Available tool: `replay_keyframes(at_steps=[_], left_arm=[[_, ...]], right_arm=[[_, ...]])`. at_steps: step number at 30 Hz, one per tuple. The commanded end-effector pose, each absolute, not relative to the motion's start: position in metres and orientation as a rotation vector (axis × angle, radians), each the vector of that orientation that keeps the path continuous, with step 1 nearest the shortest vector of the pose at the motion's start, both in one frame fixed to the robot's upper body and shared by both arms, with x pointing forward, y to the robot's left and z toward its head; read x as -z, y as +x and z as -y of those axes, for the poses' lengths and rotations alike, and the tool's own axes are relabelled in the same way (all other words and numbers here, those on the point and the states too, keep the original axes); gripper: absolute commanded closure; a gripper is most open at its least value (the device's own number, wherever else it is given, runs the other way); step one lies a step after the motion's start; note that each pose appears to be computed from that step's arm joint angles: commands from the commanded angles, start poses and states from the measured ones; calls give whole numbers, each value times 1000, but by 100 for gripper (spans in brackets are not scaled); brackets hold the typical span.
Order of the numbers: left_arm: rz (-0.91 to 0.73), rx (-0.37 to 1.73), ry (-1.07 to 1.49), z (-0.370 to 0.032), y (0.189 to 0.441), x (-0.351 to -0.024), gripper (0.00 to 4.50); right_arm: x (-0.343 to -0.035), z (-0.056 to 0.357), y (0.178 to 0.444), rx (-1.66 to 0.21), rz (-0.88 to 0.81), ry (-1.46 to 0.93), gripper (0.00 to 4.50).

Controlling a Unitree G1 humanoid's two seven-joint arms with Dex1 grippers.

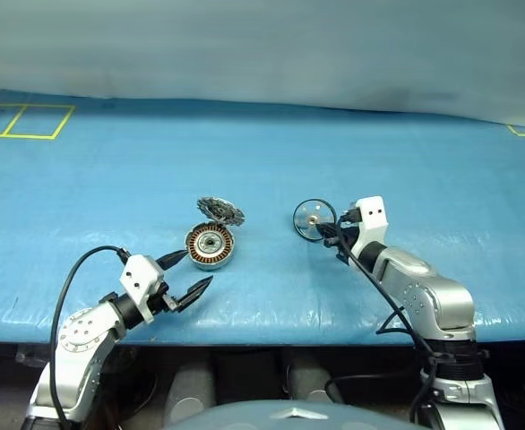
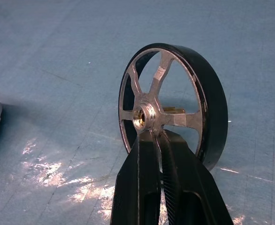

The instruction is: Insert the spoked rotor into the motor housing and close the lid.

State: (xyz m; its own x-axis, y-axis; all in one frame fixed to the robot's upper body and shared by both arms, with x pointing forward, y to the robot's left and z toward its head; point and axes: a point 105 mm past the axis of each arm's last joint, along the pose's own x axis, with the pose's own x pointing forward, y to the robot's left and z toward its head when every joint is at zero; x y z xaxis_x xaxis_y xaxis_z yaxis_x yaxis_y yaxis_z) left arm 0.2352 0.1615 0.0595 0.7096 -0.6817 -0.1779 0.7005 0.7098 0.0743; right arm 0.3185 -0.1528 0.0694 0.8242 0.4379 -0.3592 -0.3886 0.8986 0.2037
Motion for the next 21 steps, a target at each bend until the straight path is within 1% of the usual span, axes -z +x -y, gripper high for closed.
replay_keyframes(at_steps=[1,5,7,8,9,13,20,21], left_arm=[[-109,769,151,-161,237,-65,46],[-112,768,151,-162,237,-64,46],[-111,768,152,-162,237,-65,46],[-111,768,151,-161,237,-64,46],[-110,768,152,-161,237,-64,46],[-109,768,153,-162,237,-64,46],[-108,766,155,-162,237,-65,46],[-109,766,156,-162,237,-64,46]], right_arm=[[-48,167,317,-373,-493,56,449],[-48,164,317,-395,-498,21,449],[-47,165,317,-393,-500,4,392],[-47,165,317,-390,-499,-2,374],[-47,166,318,-386,-495,-8,345],[-48,167,321,-376,-485,-21,215],[-49,168,323,-365,-481,-11,215],[-48,168,323,-368,-482,-6,234]])
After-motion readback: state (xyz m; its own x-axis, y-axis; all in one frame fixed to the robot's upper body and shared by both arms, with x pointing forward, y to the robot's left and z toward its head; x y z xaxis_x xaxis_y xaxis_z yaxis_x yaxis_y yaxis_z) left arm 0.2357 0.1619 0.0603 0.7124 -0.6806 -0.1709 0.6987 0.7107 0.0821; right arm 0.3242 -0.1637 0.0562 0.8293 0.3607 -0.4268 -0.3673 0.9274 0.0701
